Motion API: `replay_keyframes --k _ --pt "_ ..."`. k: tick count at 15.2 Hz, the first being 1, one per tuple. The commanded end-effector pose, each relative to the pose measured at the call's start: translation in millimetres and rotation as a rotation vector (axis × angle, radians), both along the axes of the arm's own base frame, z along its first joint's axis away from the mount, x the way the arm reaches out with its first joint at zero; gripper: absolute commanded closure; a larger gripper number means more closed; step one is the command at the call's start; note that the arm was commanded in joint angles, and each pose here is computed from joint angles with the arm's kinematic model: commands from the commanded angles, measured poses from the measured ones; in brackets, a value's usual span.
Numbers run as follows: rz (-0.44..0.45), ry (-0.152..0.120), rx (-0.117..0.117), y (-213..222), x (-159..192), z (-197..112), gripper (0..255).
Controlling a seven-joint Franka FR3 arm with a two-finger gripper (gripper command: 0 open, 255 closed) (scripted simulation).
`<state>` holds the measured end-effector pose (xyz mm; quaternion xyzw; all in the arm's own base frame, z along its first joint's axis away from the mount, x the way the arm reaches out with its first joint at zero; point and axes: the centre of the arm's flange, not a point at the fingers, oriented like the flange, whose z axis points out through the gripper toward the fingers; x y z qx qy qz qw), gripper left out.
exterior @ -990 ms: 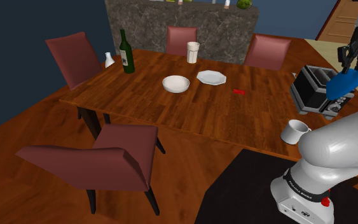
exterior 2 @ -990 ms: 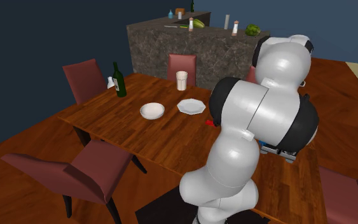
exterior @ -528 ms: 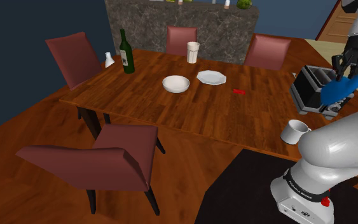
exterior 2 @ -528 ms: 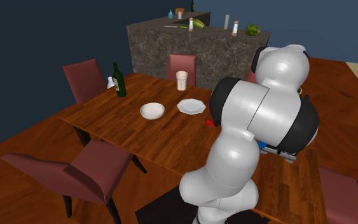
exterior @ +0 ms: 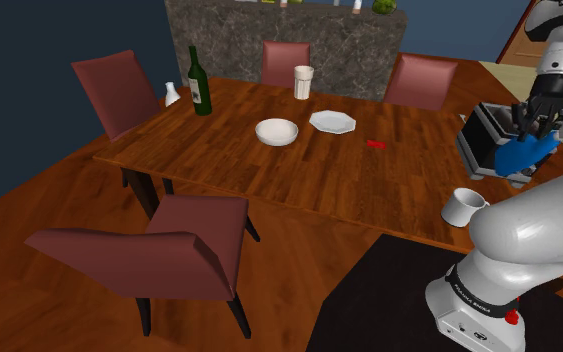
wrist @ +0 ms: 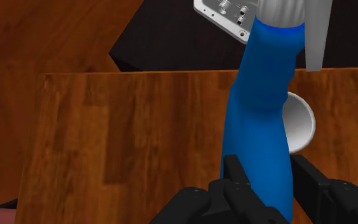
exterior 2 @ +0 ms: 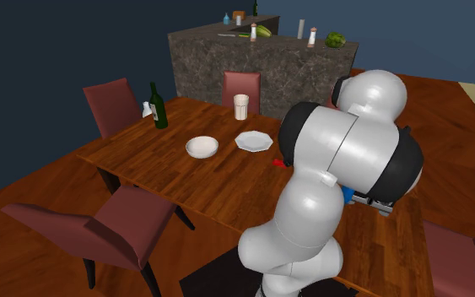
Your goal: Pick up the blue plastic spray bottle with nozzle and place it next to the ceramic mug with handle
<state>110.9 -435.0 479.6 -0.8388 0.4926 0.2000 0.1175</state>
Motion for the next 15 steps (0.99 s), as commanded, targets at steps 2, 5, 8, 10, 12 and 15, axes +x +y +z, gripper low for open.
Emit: replay_keyframes --k 2,5,8,10,12,15 --pt "0.000 0.000 0.000 -1 0 -16 255" --pt "0.000 0.000 0.000 -1 0 -32 255" --pt "0.000 0.000 0.000 -1 0 -48 255" --pt "0.000 0.000 0.000 -1 0 -58 255" --pt "0.000 0.000 0.000 -1 0 -69 255" --pt "0.000 0.000 0.000 -1 0 -85 255"
